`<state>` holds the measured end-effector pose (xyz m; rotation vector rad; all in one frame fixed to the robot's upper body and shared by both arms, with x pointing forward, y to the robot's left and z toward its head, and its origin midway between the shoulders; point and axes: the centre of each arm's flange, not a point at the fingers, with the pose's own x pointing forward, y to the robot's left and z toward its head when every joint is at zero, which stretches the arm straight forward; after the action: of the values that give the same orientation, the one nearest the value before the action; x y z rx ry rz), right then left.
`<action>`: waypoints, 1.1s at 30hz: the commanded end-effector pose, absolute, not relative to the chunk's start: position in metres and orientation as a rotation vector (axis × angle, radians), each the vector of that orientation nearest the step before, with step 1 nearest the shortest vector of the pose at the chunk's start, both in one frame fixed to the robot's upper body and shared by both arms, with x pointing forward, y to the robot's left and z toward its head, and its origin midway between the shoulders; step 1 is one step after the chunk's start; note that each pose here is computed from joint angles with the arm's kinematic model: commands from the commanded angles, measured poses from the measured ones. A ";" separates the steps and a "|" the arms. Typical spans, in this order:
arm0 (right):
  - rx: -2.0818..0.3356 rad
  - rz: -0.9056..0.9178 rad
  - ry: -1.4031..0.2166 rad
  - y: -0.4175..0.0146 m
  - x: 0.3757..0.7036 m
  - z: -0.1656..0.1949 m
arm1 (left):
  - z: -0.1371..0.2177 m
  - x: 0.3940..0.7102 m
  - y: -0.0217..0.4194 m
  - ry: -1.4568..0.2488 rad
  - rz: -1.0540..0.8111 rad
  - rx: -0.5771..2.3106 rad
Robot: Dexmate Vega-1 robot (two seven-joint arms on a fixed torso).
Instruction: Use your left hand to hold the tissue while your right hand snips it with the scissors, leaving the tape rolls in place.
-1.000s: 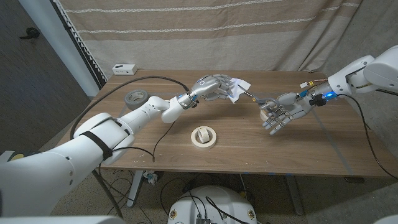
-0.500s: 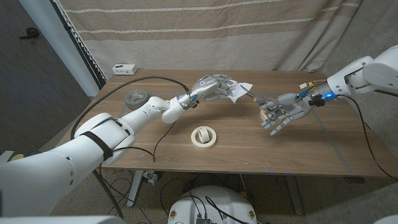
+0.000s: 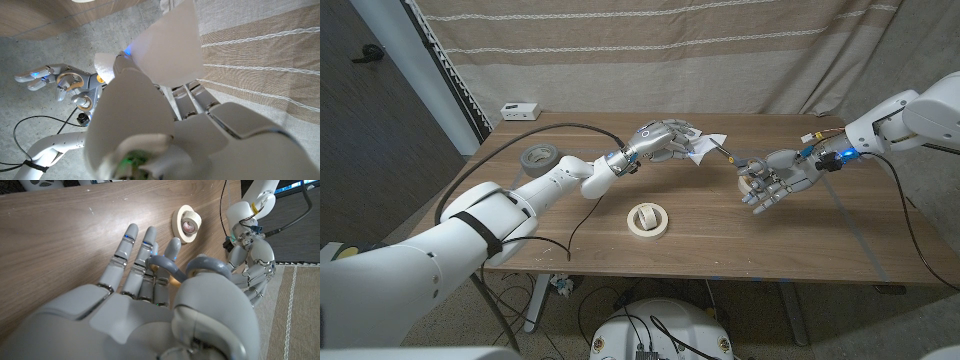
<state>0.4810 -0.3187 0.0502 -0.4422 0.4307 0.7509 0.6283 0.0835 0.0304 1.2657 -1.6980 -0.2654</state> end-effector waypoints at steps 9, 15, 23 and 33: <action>-0.454 0.745 0.430 -0.320 0.479 0.051 | 0.029 0.627 0.084 -1.709 -0.266 1.271; -0.459 0.750 0.427 -0.319 0.478 0.052 | 0.029 0.626 0.085 -1.711 -0.266 1.272; -0.475 0.750 0.430 -0.316 0.478 0.050 | 0.028 0.626 0.086 -1.710 -0.267 1.271; -0.496 0.738 0.425 -0.314 0.476 0.051 | 0.028 0.626 0.086 -1.711 -0.264 1.270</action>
<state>0.4774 -0.3159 0.0514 -0.4760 0.4266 0.7486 0.6263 0.0850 0.0287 1.2709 -1.7102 -0.2636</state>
